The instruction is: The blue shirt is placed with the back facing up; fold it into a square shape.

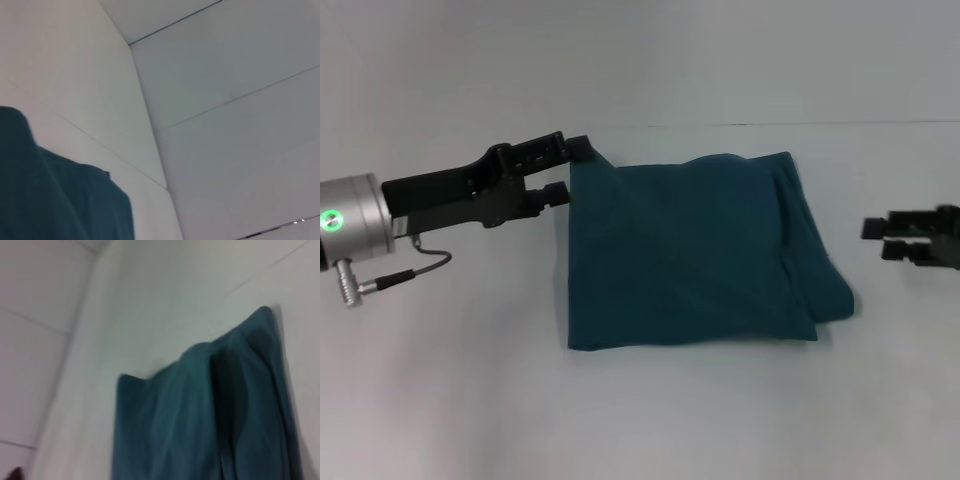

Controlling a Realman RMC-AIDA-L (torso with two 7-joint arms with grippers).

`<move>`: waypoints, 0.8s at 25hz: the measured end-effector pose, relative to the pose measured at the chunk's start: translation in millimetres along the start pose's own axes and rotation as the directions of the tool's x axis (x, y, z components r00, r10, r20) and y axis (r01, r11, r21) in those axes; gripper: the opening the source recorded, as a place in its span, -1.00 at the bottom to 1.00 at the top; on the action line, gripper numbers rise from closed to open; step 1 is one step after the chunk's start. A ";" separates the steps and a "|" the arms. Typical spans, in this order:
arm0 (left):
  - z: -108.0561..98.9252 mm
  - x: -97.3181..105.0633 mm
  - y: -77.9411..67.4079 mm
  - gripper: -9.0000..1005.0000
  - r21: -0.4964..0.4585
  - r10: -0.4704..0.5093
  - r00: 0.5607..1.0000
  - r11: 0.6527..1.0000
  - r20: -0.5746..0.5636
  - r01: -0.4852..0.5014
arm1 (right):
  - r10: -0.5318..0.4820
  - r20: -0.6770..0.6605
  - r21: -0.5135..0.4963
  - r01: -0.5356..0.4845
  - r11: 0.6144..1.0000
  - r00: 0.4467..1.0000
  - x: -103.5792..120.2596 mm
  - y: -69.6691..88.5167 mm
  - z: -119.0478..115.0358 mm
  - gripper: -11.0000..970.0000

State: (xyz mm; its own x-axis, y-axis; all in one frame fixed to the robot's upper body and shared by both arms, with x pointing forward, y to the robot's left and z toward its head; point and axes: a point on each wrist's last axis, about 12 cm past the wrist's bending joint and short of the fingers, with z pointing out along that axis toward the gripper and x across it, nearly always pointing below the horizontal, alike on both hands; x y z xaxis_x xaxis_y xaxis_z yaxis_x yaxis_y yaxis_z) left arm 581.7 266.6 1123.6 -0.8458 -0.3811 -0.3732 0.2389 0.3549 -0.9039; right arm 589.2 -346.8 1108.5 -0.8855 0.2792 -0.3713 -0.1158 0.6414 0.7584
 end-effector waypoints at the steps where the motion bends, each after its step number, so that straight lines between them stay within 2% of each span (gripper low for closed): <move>1: -1.0 0.5 0.6 0.85 -0.004 0.002 1.000 1.000 -0.001 -0.002 | -0.011 -0.017 0.024 0.011 1.000 1.000 -6.8 5.3 5.2 0.33; 4: -5.1 1.2 3.4 0.85 -0.014 0.004 1.000 1.000 0.006 -0.004 | -0.033 -0.051 0.087 0.038 0.995 0.998 -26.0 22.1 21.5 0.33; 8: -11.2 0.0 5.7 0.85 -0.015 -0.001 0.999 1.000 0.033 0.001 | -0.052 -0.072 0.131 0.061 0.990 0.996 -37.6 37.8 38.9 0.33; 12: -12.8 0.8 6.9 0.85 -0.016 0.001 0.999 1.000 0.041 -0.001 | -0.059 -0.082 0.154 0.071 0.986 0.995 -37.1 43.6 53.7 0.33; 20: -12.2 2.0 8.4 0.85 -0.020 -0.002 0.999 1.000 0.050 0.003 | -0.059 -0.101 0.159 0.075 0.984 0.993 -22.8 47.2 78.8 0.33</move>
State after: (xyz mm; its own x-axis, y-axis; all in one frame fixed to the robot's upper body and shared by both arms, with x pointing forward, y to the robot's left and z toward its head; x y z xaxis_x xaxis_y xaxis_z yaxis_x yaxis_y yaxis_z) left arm 576.2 279.2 1117.9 -0.8216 -0.4236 -0.3816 0.2272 0.3706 -0.9006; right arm 639.4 -266.6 1110.5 -0.9182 0.1668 -0.3593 -0.1088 0.7660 0.6335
